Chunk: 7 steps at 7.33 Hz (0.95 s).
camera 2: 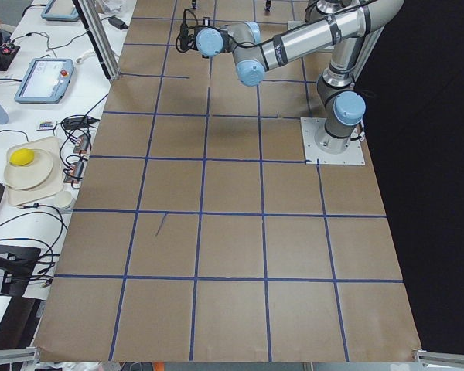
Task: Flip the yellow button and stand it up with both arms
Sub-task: 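Lift the yellow button with the left gripper toward the table center, then hold the yellow button up while the right gripper approaches its yellow cap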
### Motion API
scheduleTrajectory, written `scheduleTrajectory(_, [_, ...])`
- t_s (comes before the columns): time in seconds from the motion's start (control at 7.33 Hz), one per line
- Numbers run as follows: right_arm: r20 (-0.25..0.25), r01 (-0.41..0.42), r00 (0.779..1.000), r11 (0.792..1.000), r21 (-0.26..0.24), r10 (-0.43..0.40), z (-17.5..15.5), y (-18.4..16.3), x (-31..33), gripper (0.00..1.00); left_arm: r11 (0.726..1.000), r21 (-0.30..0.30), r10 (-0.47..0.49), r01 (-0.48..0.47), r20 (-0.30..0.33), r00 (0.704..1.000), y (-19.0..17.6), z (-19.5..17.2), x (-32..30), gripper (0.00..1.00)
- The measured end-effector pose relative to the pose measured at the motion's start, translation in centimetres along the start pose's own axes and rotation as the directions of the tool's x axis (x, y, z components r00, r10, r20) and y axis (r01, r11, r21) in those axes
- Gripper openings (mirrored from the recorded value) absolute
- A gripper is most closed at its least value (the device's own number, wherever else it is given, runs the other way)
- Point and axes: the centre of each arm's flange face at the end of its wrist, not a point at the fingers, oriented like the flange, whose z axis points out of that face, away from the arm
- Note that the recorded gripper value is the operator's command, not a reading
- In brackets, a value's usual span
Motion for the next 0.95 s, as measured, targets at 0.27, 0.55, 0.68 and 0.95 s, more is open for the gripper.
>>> scheduleTrajectory(0.27, [-0.004,0.005,1.0,1.0,-0.008,-0.005,0.0,0.2,0.0,1.0,0.996,-0.039,-0.088,0.084,-0.106,0.99,1.5,1.7,2.9,0.18])
scheduleTrajectory(0.55, [-0.003,0.003,1.0,1.0,-0.011,-0.003,0.0,0.2,0.1,1.0,0.988,-0.09,-0.137,0.122,-0.181,0.974,2.6,3.3,4.8,0.18])
scheduleTrajectory(0.68, [-0.002,-0.001,1.0,1.0,-0.01,0.001,-0.1,0.3,0.1,1.0,0.985,-0.107,-0.154,0.134,-0.212,0.965,2.9,3.7,5.3,0.18])
scheduleTrajectory(0.95, [0.001,0.0,1.0,1.0,-0.004,0.0,-0.3,0.1,0.5,1.0,0.982,-0.118,-0.168,0.144,-0.231,0.958,3.0,3.9,5.4,0.16])
